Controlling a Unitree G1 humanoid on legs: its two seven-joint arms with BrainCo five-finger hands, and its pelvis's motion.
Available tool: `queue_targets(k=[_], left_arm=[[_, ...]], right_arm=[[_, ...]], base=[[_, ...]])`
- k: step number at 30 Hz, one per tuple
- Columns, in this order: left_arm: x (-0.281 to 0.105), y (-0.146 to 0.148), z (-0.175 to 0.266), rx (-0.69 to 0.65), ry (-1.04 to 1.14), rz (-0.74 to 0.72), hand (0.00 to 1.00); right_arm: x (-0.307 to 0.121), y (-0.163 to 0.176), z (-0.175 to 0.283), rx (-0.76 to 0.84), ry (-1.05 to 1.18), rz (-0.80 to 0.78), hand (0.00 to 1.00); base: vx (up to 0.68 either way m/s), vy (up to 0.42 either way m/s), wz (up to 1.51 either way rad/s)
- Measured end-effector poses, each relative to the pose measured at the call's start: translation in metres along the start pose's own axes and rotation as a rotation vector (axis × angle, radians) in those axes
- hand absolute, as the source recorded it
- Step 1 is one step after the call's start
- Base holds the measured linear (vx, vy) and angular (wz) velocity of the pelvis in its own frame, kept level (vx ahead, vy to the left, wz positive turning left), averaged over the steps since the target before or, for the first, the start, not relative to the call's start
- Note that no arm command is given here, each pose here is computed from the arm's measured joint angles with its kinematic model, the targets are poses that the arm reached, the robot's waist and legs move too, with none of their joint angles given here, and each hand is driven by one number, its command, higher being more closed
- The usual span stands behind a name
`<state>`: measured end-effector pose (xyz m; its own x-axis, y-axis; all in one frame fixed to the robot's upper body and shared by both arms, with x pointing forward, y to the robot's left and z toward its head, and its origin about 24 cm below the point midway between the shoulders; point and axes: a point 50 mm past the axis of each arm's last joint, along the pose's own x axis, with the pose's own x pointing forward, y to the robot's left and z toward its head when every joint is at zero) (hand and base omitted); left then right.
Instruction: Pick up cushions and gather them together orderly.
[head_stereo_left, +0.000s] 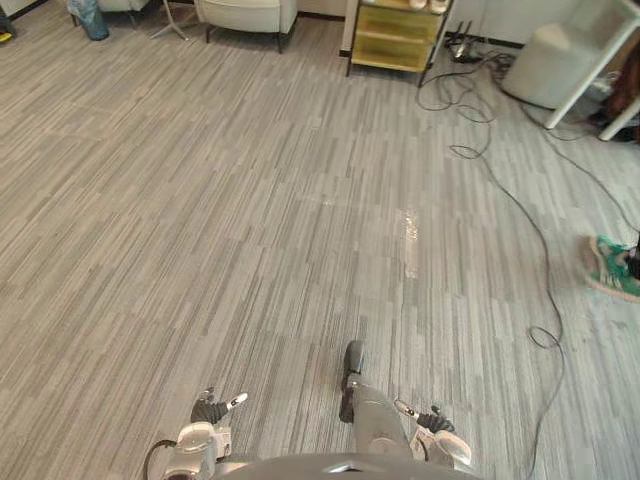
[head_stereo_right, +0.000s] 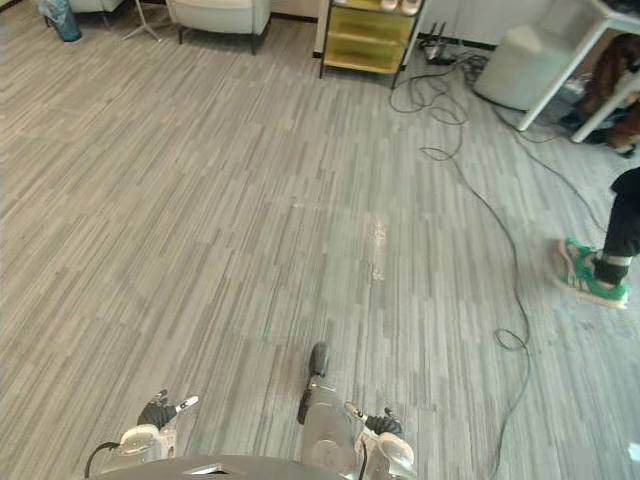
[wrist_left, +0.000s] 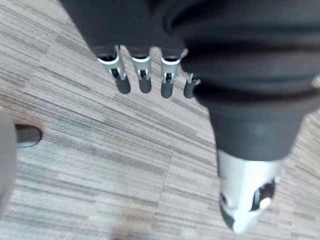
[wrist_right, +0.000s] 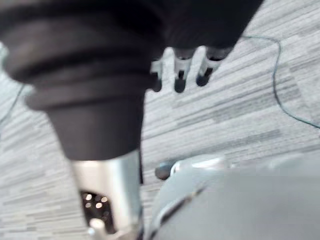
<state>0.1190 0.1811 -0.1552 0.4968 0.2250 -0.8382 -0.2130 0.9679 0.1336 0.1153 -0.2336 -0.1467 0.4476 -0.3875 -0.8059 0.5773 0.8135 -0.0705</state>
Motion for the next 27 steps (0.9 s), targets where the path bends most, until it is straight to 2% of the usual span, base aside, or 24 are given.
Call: queue_targets(k=[5,13,16,20,24,27], left_arm=[[-0.005,-0.014,-0.012,-0.060,0.036,-0.025,0.00],[-0.004,-0.007,0.007,-0.095,-0.053,-0.013,0.00],[-0.003,-0.008,0.016,-0.111,-0.090,-0.015,0.00],[-0.005,-0.011,0.013,-0.111,-0.082,-0.023,0.00],[-0.001,-0.001,0.021,-0.083,-0.102,-0.005,0.00],[-0.001,0.000,0.019,-0.070,-0.092,-0.005,0.00]], right_arm=[[0.002,-0.014,0.005,0.020,-0.012,-0.043,0.00],[-0.001,-0.015,-0.006,0.029,0.019,-0.041,0.00],[-0.001,-0.003,-0.004,0.055,0.015,-0.019,0.00],[-0.001,-0.005,-0.006,0.085,0.019,-0.034,0.00],[-0.003,0.007,-0.009,0.084,0.026,-0.001,0.00],[-0.005,0.005,-0.016,0.084,0.044,-0.007,0.00]], base=[[0.46,-0.252,-0.23],[0.47,-0.114,-0.06],[0.36,0.067,-0.25],[0.39,0.152,-0.16],[0.52,0.200,-0.19],[0.42,0.168,0.02]])
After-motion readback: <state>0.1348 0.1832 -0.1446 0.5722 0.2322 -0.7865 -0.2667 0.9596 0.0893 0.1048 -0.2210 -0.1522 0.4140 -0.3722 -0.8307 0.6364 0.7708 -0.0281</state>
